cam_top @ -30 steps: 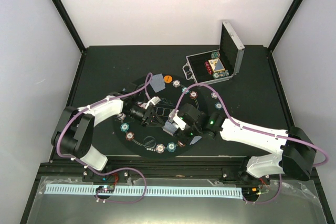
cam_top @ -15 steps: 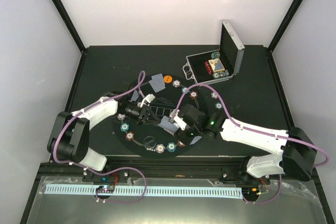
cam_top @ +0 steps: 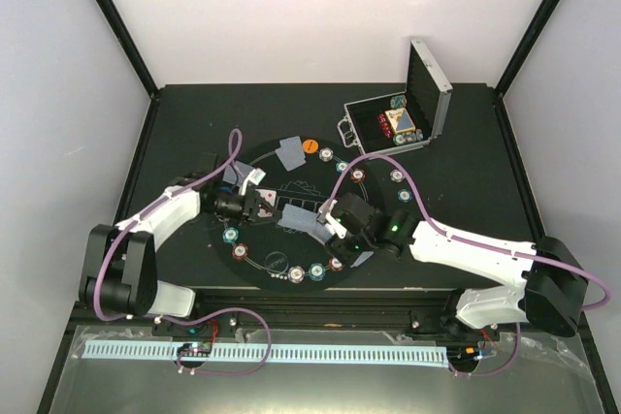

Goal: Distribute texas hold em gaming equipment

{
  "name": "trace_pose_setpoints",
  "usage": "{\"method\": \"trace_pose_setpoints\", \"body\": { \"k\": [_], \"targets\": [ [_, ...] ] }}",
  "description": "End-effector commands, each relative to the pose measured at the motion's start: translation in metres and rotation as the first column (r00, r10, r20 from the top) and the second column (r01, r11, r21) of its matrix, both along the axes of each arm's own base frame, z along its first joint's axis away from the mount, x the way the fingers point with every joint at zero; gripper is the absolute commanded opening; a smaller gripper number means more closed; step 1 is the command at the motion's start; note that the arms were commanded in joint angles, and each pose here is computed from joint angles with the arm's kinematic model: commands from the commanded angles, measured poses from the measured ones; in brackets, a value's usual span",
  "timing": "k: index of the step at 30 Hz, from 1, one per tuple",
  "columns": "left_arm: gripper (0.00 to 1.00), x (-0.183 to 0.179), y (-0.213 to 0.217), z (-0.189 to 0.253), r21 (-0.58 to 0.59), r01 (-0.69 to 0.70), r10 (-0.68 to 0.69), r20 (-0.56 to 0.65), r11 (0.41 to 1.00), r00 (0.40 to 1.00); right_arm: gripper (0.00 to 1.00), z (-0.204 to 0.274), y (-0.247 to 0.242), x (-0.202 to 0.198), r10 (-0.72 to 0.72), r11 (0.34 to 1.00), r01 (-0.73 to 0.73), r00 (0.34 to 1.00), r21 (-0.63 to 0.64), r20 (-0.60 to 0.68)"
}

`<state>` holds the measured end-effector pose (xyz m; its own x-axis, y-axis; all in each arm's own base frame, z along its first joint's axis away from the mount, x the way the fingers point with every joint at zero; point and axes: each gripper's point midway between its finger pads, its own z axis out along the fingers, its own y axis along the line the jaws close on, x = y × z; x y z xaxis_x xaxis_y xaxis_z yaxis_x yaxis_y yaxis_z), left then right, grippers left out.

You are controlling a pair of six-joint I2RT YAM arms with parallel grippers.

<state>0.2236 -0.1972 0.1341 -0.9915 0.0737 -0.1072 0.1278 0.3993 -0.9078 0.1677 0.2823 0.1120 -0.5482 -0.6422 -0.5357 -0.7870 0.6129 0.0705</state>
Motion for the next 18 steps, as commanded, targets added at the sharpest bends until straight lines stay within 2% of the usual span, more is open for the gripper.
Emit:
{"method": "trace_pose_setpoints", "body": {
  "k": [1,6,11,14,18],
  "targets": [
    [0.02,0.021,0.016,0.012,0.019,-0.104,0.102,0.087,0.994,0.991,0.55,0.009,-0.005,0.011,-0.069,0.997,0.068,0.997,0.023,0.045],
    [0.02,0.043,0.039,0.010,0.143,-0.221,0.194,0.184,0.965,0.964,0.55,0.010,-0.010,0.015,-0.097,0.995,0.095,0.993,0.027,0.062],
    [0.02,0.062,0.063,0.012,0.308,-0.337,0.234,0.325,0.890,0.916,0.55,0.015,-0.012,0.017,-0.108,0.994,0.104,0.991,0.045,0.076],
    [0.02,0.079,0.070,0.025,0.384,-0.376,0.183,0.453,0.844,0.873,0.55,0.018,-0.011,0.017,-0.108,0.993,0.103,0.991,0.059,0.079],
    [0.01,0.108,0.071,0.039,0.524,-0.408,0.011,0.604,0.748,0.797,0.55,0.020,-0.010,0.017,-0.105,0.993,0.100,0.991,0.067,0.082]
  ]
}}
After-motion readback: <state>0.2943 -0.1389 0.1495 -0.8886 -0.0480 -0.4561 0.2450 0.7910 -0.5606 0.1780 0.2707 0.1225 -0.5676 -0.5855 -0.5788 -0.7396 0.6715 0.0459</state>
